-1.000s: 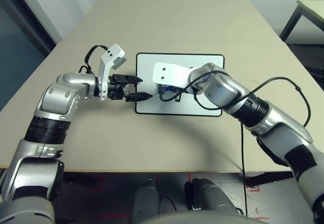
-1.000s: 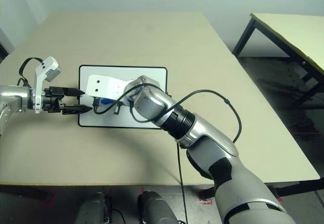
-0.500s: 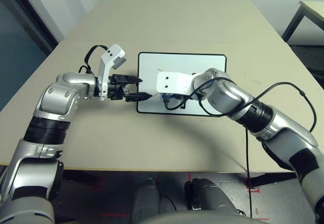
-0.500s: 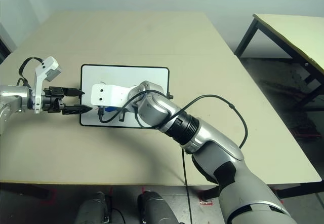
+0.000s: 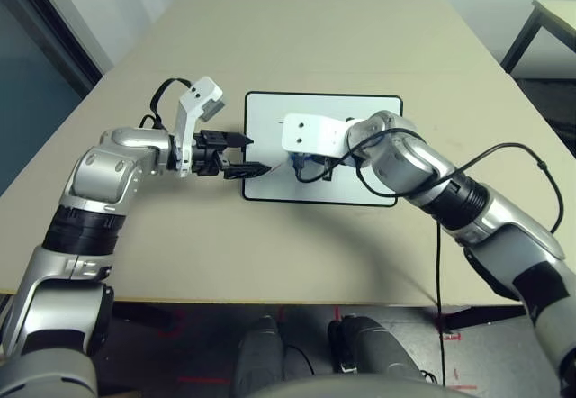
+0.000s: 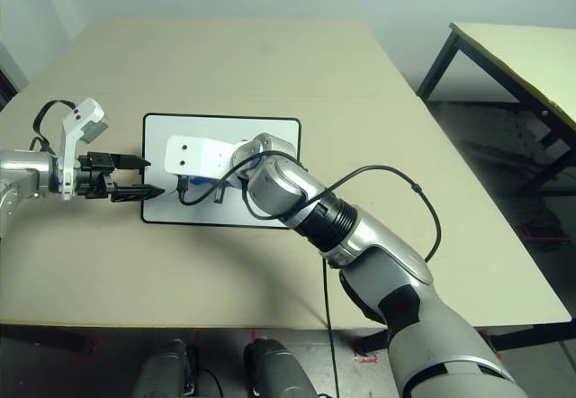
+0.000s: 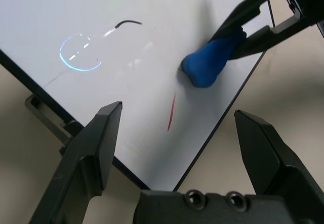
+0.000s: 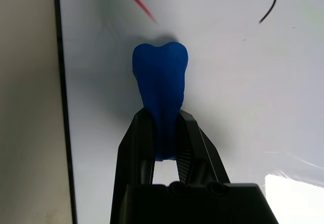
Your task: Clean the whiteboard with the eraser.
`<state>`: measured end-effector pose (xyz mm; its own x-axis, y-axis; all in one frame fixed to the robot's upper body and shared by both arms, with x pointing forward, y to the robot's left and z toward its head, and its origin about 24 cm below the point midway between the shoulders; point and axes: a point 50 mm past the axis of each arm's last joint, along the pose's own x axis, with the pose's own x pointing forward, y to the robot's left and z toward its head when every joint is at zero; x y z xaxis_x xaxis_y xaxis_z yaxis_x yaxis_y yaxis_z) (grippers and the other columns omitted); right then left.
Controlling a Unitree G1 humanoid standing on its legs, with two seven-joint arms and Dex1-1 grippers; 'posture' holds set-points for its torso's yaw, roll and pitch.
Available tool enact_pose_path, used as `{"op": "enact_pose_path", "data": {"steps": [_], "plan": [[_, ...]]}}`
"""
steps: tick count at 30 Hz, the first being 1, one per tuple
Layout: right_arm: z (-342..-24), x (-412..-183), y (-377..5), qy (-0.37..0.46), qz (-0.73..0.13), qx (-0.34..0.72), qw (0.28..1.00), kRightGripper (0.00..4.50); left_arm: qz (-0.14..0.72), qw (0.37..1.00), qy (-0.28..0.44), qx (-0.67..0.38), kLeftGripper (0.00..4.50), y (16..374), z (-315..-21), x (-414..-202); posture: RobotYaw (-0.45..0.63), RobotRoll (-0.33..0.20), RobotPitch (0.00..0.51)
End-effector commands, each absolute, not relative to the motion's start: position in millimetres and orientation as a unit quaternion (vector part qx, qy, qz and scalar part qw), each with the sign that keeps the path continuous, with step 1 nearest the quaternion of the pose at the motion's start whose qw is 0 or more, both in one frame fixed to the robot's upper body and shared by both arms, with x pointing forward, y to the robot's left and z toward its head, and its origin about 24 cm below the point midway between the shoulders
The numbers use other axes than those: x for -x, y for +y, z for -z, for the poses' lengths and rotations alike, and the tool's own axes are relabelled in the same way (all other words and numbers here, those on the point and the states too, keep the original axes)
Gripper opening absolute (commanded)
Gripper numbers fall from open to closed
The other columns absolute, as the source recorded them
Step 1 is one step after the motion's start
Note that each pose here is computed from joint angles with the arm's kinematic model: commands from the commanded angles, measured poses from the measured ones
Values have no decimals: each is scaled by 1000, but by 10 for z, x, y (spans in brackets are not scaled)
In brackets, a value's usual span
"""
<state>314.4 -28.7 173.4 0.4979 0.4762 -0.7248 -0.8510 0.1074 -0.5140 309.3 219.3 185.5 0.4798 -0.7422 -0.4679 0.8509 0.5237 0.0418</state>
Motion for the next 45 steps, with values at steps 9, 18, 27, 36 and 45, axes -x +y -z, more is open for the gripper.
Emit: {"op": "enact_pose_path", "data": {"steps": [9, 18, 27, 36, 45], "plan": [[-2023, -3434, -176, 145, -415, 477, 761, 564, 467, 850, 198, -140, 4500, 2207, -1874, -3113, -81, 0, 65], [-1807, -3189, -285, 191, -454, 513, 703, 564, 465, 851, 199, -140, 4500, 2229, -1872, -3109, -81, 0, 62], [-2122, -3528, -96, 113, -399, 485, 770, 564, 455, 857, 193, -142, 4500, 2273, -1902, -3152, -78, 0, 60], [-1983, -3378, -102, 143, -441, 495, 735, 564, 449, 861, 193, -141, 4500, 2317, -1914, -3142, -71, 0, 62], [-2146, -3552, -99, 118, -399, 484, 770, 563, 427, 873, 188, -142, 4500, 2437, -1960, -3193, -73, 0, 56]]}}
